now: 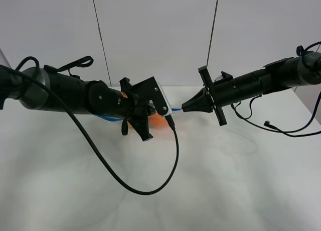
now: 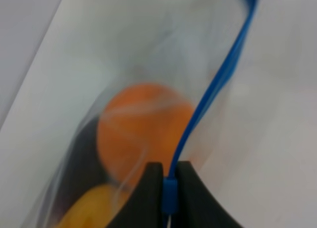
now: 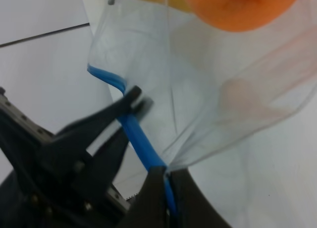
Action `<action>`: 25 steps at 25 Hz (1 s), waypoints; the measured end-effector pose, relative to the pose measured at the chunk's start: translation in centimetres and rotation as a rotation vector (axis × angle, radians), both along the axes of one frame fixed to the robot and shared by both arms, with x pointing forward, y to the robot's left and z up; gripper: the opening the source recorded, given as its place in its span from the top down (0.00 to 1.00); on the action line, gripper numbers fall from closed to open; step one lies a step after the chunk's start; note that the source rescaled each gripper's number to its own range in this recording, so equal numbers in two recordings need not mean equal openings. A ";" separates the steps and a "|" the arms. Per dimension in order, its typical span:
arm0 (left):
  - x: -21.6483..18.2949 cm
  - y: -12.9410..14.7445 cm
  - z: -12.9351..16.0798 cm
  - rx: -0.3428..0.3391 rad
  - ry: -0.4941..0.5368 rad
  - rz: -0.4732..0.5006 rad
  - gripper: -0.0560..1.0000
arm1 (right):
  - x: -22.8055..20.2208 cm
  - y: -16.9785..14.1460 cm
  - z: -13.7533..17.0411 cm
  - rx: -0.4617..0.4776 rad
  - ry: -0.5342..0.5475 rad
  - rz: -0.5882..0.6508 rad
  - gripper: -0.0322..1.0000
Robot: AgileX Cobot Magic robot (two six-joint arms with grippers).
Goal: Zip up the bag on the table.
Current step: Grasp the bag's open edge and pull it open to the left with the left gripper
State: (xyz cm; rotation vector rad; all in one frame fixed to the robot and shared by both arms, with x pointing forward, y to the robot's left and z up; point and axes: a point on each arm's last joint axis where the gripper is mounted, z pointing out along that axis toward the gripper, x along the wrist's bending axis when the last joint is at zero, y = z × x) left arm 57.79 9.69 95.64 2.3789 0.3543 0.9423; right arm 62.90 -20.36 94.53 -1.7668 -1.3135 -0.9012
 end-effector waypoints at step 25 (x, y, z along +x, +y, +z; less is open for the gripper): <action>3.9 13.7 0.8 0.040 0.034 0.315 0.95 | 0.1 0.0 0.1 0.011 -0.002 -0.008 0.97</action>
